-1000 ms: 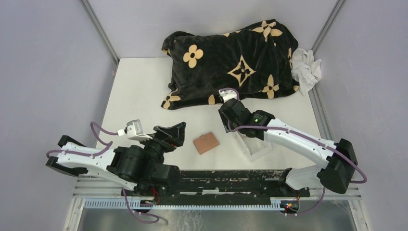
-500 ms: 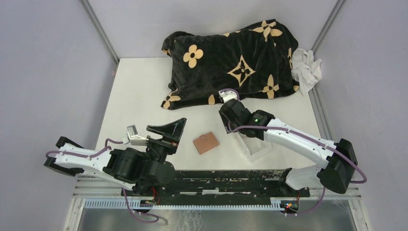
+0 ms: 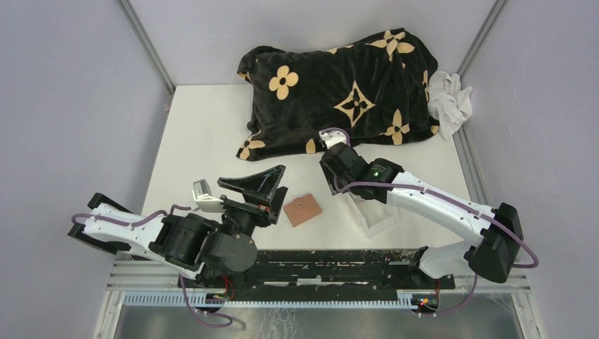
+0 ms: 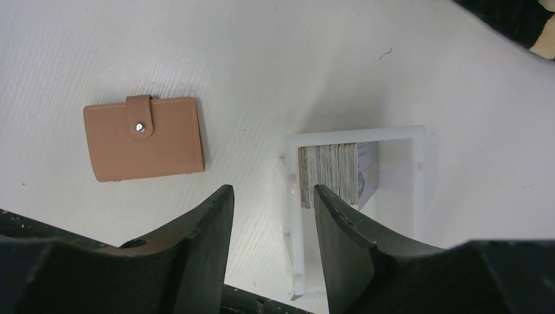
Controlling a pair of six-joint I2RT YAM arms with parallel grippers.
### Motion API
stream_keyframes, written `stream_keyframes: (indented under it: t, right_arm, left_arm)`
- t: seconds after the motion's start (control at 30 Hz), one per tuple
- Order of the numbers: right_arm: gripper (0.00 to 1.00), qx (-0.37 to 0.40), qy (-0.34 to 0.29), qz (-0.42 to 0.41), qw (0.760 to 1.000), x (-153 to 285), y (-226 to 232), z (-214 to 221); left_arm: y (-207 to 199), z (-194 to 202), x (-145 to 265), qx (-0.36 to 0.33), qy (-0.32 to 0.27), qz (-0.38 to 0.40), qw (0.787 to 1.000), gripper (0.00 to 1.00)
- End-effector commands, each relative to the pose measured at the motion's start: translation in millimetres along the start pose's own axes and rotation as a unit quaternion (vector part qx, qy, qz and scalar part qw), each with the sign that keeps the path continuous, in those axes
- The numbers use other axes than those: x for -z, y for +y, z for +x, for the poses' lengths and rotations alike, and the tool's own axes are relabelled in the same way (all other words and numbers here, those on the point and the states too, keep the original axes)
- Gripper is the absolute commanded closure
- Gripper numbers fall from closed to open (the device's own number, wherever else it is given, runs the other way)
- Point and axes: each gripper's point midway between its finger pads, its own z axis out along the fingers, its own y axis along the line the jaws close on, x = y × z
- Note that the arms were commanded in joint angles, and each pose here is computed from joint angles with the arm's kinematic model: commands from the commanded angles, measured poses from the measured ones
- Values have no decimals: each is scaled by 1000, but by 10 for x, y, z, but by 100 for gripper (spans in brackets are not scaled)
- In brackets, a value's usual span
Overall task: Put the credit cards into the card holder
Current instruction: Move the storage box to the center of the board.
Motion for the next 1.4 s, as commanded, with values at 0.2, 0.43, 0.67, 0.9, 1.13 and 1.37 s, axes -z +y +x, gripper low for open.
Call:
stream_keyframes:
  t: [0.2,0.43,0.67,0.9,1.13,1.37]
  right_arm:
    - [46,-18,-22,-3,1000,179,8,-229]
    - [46,-19,-24,-1,1000,190,4,-236]
    - [46,-17,-34,7,999,168,-18,-293]
    - [45,-19,-30,0,999,143,-112,-262]
    - [45,-18,-8,-33,999,124,-42,-31]
    - [45,-16,15,-51,998,22,17,211]
  left_arm:
    - [-1021,-492,-244,500,-144,97,848,1]
    - [-1260,-875,-915,491,-169,143,843,1]
    - [-1365,-1314,-1374,336,-188,269,883,1]
    - [-715,-1364,-1655,68,-190,248,947,11]
    - [460,-936,-1940,-197,-89,61,974,46]
    - [1521,-628,-2049,-389,29,-40,920,86]
